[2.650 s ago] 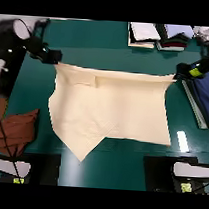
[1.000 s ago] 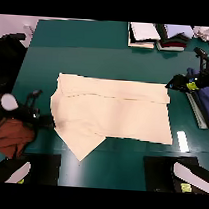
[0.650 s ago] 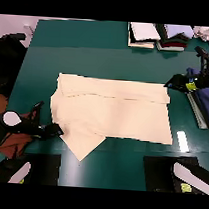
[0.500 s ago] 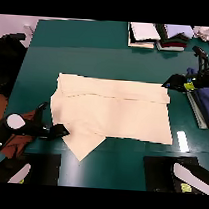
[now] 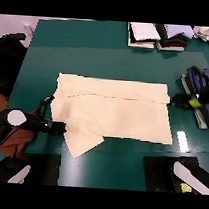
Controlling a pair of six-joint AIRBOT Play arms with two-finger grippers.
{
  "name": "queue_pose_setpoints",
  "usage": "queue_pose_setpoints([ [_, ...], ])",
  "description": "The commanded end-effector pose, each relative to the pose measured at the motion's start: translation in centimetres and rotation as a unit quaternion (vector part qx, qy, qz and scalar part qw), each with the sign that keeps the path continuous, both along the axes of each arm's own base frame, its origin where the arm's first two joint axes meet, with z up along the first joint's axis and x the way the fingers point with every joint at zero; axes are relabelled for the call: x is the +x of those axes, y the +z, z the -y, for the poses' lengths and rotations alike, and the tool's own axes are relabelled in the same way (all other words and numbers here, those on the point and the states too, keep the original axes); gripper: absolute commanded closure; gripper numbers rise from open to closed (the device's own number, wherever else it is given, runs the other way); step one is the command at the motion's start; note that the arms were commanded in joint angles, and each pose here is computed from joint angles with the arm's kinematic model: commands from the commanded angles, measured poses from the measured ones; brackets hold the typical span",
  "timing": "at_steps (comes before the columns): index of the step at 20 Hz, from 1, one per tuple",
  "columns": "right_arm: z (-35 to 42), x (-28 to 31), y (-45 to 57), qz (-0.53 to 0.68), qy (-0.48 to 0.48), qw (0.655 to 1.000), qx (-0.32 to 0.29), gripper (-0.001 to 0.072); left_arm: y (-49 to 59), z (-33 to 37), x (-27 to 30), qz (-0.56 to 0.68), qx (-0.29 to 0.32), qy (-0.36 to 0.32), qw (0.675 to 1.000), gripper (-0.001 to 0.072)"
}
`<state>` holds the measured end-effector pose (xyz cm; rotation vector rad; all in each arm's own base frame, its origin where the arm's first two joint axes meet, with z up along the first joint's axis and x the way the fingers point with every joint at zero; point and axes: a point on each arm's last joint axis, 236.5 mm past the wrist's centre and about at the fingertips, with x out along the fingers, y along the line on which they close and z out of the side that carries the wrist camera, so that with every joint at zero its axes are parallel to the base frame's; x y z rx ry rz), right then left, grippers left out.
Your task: Fold the shirts.
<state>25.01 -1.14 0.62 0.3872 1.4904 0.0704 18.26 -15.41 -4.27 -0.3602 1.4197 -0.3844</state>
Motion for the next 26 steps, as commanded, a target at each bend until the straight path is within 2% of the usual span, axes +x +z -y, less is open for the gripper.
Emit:
queue_pose_setpoints([
  [1, 1.9, -8.4, -4.8, -0.113, -0.076, 0.991, 0.016, 0.0124, 1.2, -0.3, 0.5, 0.014, 0.014, -0.018, 1.000, 0.0685],
  [6, 0.9, -12.7, -8.6, -0.173, -0.129, 0.974, 0.063, 0.0187, 1.2, -0.3, 0.8, 0.019, 0.014, -0.016, 1.000, 0.0685],
  [7, 0.4, -12.4, -9.0, -0.173, -0.127, 0.974, 0.071, 0.0229, 1.2, -0.3, 0.8, 0.021, 0.013, -0.015, 1.000, 0.0685],
  [9, -0.7, -11.0, -9.4, -0.161, -0.120, 0.976, 0.087, 0.0239, 1.2, -0.3, 0.9, 0.022, 0.013, -0.014, 1.000, 0.0685],
  [11, -2.0, -9.9, -9.8, -0.152, -0.103, 0.978, 0.098, 0.0299, 1.2, -0.3, 0.9, 0.022, 0.014, -0.015, 1.000, 0.0685],
  [12, -2.7, -9.8, -9.9, -0.155, -0.087, 0.979, 0.098, 0.0444, 1.2, -0.4, 0.7, 0.021, 0.015, -0.023, 0.999, 0.0685],
  [13, -3.2, -10.0, -10.0, -0.160, -0.067, 0.980, 0.094, 0.0536, 1.1, -0.4, 0.3, 0.019, 0.019, -0.039, 0.999, 0.0685],
  [15, -3.9, -9.9, -9.6, -0.148, -0.036, 0.985, 0.085, 0.0659, 1.3, -1.3, -0.8, 0.002, 0.041, -0.062, 0.997, 0.0686],
  [17, -4.1, -9.6, -8.7, -0.121, -0.023, 0.990, 0.073, 0.0692, 2.7, -2.7, -1.0, 0.018, 0.069, -0.066, 0.995, 0.0687],
  [19, -3.8, -9.8, -7.1, -0.101, -0.013, 0.993, 0.059, 0.0692, 4.3, -4.2, -2.4, 0.025, 0.090, -0.061, 0.994, 0.0687],
  [22, -1.4, -9.3, -3.6, -0.063, 0.004, 0.998, -0.003, 0.0692, 6.3, -4.9, -5.3, 0.015, 0.092, -0.076, 0.993, 0.0686],
  [26, 0.1, -6.1, 0.4, 0.001, 0.000, 0.999, -0.034, 0.0693, 10.1, -3.8, -1.0, 0.105, 0.075, -0.058, 0.990, 0.0687],
])
